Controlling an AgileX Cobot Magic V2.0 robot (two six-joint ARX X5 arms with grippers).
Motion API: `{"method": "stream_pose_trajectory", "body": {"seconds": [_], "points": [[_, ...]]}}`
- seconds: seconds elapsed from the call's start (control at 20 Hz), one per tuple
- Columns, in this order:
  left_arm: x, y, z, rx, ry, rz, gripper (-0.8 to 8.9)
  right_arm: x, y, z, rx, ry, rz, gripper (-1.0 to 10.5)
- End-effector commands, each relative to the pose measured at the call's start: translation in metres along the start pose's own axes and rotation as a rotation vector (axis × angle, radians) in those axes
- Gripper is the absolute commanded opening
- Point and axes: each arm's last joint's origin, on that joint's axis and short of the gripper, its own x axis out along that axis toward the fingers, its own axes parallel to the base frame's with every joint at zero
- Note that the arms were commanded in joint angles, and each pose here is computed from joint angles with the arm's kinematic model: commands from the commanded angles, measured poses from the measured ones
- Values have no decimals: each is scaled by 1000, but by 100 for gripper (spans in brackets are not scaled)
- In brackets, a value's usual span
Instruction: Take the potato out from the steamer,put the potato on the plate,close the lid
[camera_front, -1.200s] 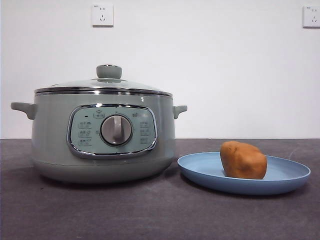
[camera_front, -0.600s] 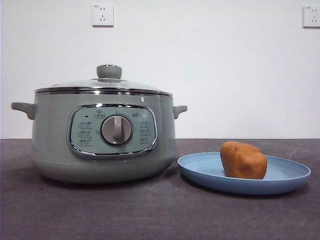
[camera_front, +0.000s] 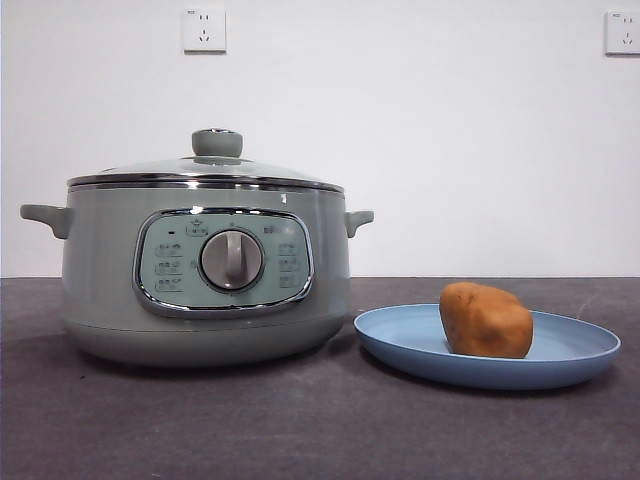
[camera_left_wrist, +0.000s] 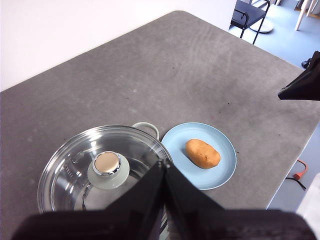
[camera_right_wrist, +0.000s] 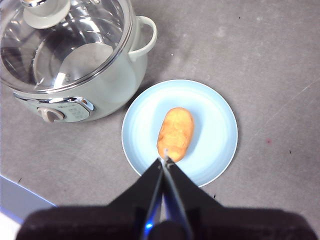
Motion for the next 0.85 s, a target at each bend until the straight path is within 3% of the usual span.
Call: {"method": "stream_pose_trajectory", "body": {"seconds": [0.05,0.4,0.5,0.65,0.85], "points": [[-1,0,-1,-8,0,0,-3,1,0,0,11,2,-3,-1],[-1,0,-1,-23,4,6,-3,1,0,0,11,2,-3,-1],[-3,2,3,-5,-37,83,-3,1,0,0,11,1,-2,-1],[1,1,2,21,-132,58,-3,1,0,0,11,2,-2,-1],[31,4,-44,23,-262,44,-3,1,0,0,11,1,-2,-1]]}}
